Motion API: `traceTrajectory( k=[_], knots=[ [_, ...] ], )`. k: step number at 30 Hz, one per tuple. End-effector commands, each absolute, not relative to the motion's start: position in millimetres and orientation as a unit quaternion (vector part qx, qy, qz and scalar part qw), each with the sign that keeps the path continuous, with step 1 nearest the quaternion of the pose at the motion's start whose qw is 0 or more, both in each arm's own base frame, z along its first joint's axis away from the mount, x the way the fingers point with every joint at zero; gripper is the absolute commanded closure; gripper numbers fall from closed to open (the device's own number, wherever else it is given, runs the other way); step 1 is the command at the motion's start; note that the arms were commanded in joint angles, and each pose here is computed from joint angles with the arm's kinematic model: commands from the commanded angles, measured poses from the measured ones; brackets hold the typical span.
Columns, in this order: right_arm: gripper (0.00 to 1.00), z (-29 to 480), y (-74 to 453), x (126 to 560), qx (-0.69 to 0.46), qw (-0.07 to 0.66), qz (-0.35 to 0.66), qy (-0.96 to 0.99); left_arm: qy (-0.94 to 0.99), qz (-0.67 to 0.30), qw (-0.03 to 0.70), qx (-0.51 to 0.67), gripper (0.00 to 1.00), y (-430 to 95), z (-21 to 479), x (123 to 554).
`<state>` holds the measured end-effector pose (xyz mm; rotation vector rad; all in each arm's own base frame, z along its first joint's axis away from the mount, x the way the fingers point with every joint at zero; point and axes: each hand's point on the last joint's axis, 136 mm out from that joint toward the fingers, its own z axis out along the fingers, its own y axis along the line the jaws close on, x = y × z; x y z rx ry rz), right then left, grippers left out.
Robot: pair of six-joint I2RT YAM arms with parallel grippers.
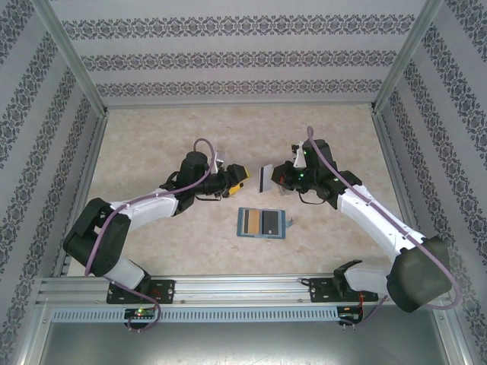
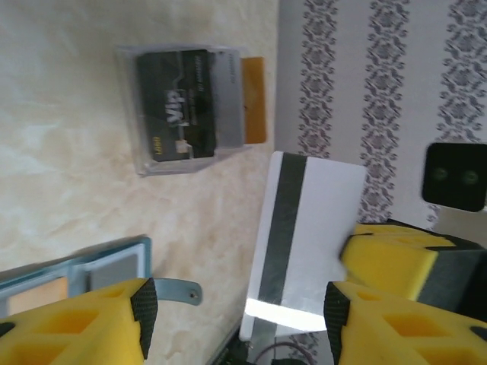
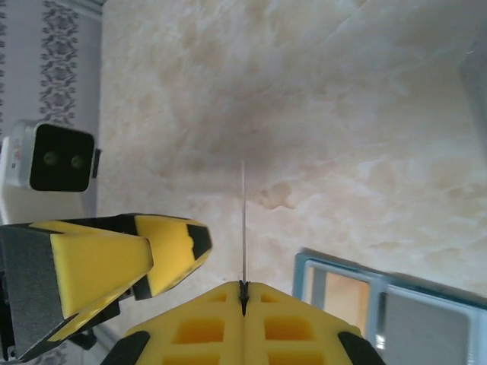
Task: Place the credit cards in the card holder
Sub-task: Pick up the credit card from the storage box.
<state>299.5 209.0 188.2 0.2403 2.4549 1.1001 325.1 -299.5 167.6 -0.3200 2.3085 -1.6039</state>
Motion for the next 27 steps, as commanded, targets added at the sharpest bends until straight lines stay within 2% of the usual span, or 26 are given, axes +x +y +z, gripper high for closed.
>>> traceTrajectory(
  k=[1,6,10,16,19,24,26,27],
  knots=[
    [1.00,216,227,295,0.079,0.218,0.474,0.849,0.776,-0.607,0.154,-0.078,0.39,-313,195,327],
    [1.00,216,232,293,0.074,0.206,0.489,0.844,0.765,-0.625,0.145,-0.066,0.47,-319,200,326],
    [1.00,215,235,294,0.072,0.199,0.495,0.843,0.755,-0.638,0.145,-0.055,0.58,-321,208,325],
    [1.00,207,236,297,0.080,0.189,0.495,0.844,0.745,-0.649,0.142,-0.055,0.87,-322,214,323],
    [0.95,205,236,296,0.079,0.185,0.499,0.843,0.744,-0.649,0.146,-0.059,0.97,-320,217,323],
    [0.89,204,236,293,0.074,0.178,0.506,0.841,0.741,-0.652,0.150,-0.058,1.00,-319,223,321],
    [0.78,202,237,292,0.077,0.169,0.510,0.840,0.737,-0.656,0.150,-0.058,1.00,-319,226,321],
    [0.78,201,238,292,0.077,0.166,0.511,0.840,0.735,-0.658,0.150,-0.058,1.00,-319,228,321]
  ],
)
